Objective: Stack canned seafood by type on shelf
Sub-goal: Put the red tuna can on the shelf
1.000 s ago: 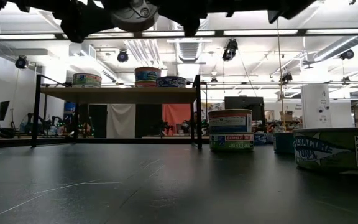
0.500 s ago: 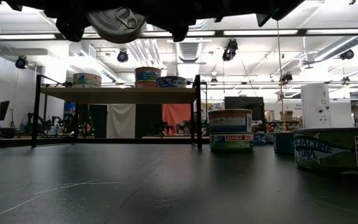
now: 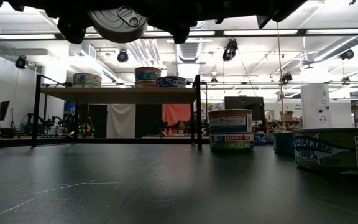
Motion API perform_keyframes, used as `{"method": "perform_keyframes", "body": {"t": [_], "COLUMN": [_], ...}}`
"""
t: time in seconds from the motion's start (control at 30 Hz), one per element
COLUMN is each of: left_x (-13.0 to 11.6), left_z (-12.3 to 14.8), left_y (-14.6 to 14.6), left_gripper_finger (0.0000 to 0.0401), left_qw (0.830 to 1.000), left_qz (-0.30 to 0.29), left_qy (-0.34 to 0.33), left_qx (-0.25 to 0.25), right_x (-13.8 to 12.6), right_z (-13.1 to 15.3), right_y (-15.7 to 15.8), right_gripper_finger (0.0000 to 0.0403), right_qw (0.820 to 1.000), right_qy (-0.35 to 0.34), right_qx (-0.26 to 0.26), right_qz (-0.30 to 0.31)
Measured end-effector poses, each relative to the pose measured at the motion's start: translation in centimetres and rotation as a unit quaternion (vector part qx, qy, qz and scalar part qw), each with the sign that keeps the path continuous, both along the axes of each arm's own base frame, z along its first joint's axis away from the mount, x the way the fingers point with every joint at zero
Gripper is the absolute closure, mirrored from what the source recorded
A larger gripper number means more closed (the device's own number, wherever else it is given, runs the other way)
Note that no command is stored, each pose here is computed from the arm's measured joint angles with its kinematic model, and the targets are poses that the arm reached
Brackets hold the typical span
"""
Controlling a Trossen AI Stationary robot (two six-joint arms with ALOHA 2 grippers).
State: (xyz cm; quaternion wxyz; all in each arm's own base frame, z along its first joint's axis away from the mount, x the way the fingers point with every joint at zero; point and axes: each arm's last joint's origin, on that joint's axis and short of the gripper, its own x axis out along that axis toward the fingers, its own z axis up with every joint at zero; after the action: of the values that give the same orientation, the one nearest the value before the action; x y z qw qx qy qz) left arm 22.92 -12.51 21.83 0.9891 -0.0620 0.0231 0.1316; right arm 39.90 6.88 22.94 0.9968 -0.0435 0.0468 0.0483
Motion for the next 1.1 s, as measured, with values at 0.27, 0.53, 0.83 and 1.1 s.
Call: {"method": "perform_keyframes", "body": {"t": [0.27, 0.53, 0.83, 1.1], "left_x": [-0.3, -1.5, -4.1, -6.1], "left_z": [0.3, 2.7, 4.7, 5.8], "left_y": [0.4, 1.2, 2.8, 4.2], "left_gripper_finger": [0.0292, 0.0292, 0.0292, 0.0292], "left_qw": [0.998, 0.998, 0.989, 0.950], "left_qz": [0.058, 0.023, 0.027, 0.047], "left_qy": [-0.015, -0.047, -0.057, -0.100], "left_qx": [-0.018, -0.047, -0.132, -0.293], "right_x": [-0.1, -1.4, -2.8, -3.0], "right_z": [0.4, 2.3, 3.7, 3.3], "right_y": [-0.6, -1.0, -1.1, 0.1], "right_gripper_finger": [0.0116, 0.0072, 0.0075, 0.0095], "right_qw": [0.999, 0.992, 0.990, 0.960], "right_qy": [-0.003, 0.024, 0.049, 0.060], "right_qx": [-0.012, -0.052, -0.081, -0.269], "right_qz": [-0.040, -0.108, -0.109, -0.057]}}
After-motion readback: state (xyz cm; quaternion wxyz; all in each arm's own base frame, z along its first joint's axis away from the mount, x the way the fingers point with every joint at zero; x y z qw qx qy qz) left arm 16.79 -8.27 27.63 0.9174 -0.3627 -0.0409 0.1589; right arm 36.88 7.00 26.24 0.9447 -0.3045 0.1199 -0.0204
